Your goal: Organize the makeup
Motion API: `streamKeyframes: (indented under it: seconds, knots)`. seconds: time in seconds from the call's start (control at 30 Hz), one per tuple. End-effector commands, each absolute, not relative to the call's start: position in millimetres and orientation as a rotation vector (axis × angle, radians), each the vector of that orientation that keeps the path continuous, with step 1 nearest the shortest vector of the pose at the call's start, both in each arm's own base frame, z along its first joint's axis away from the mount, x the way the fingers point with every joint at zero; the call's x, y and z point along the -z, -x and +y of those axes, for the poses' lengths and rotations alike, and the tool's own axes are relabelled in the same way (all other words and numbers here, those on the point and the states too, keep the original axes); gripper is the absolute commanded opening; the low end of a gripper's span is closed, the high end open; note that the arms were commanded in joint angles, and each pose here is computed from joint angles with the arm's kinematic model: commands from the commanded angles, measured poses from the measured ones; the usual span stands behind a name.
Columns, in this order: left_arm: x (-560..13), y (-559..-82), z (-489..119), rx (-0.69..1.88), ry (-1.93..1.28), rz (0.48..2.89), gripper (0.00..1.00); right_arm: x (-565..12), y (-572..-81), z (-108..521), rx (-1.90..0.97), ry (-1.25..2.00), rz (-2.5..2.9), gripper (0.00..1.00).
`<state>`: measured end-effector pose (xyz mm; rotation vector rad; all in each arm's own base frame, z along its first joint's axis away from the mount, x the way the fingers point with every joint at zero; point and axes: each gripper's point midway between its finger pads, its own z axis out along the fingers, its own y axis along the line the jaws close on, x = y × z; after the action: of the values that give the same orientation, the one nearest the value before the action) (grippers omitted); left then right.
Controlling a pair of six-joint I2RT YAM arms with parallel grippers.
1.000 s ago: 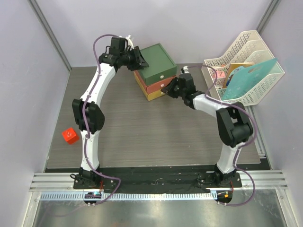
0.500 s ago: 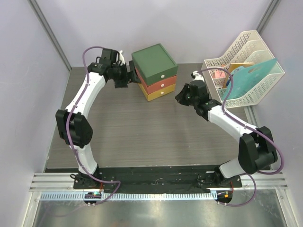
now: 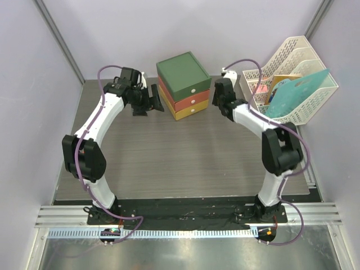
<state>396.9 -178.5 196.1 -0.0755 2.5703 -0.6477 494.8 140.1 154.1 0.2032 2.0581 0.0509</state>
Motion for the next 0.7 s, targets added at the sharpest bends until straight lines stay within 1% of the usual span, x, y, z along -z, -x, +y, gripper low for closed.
streamKeyframes:
  seconds: [0.0,0.03,0.1,0.13,0.2,0.3,0.33,0.4,0.47,0.57,0.67]
  knots:
    - [-215,-390,-173,0.632,0.095,2.531,0.85,-166,-558,116,0.058,-0.214,1.966,0.01]
    - [-214,-389,-173,0.632,0.098,2.534,0.85,-180,-571,117,0.031,-0.218,1.935,0.01]
    - [-215,-387,-170,0.617,0.101,2.538,0.86,-168,-588,102,0.039,-0.232,1.947,0.01]
    - [-214,-387,-170,0.613,0.097,2.541,0.85,-177,-597,99,0.028,-0.239,1.924,0.01]
    - [-216,-386,-168,0.605,0.097,2.537,0.85,-178,-611,86,0.028,-0.246,1.899,0.01]
    - [-216,-386,-168,0.599,0.095,2.534,0.86,-178,-628,93,0.014,-0.167,1.886,0.01]
    - [-215,-386,-168,0.6,0.093,2.541,0.86,-187,-635,99,-0.015,-0.14,1.869,0.01]
    - [-210,-386,-169,0.601,0.094,2.553,0.85,-178,-639,120,-0.111,-0.06,1.901,0.01]
    - [-208,-386,-169,0.601,0.093,2.561,0.86,-184,-643,131,-0.154,-0.04,1.888,0.01]
    - [-202,-385,-169,0.594,0.094,2.575,0.85,-182,-639,147,-0.255,-0.005,1.904,0.01]
    - [-199,-385,-167,0.588,0.098,2.58,0.85,-176,-634,155,-0.294,-0.005,1.921,0.01]
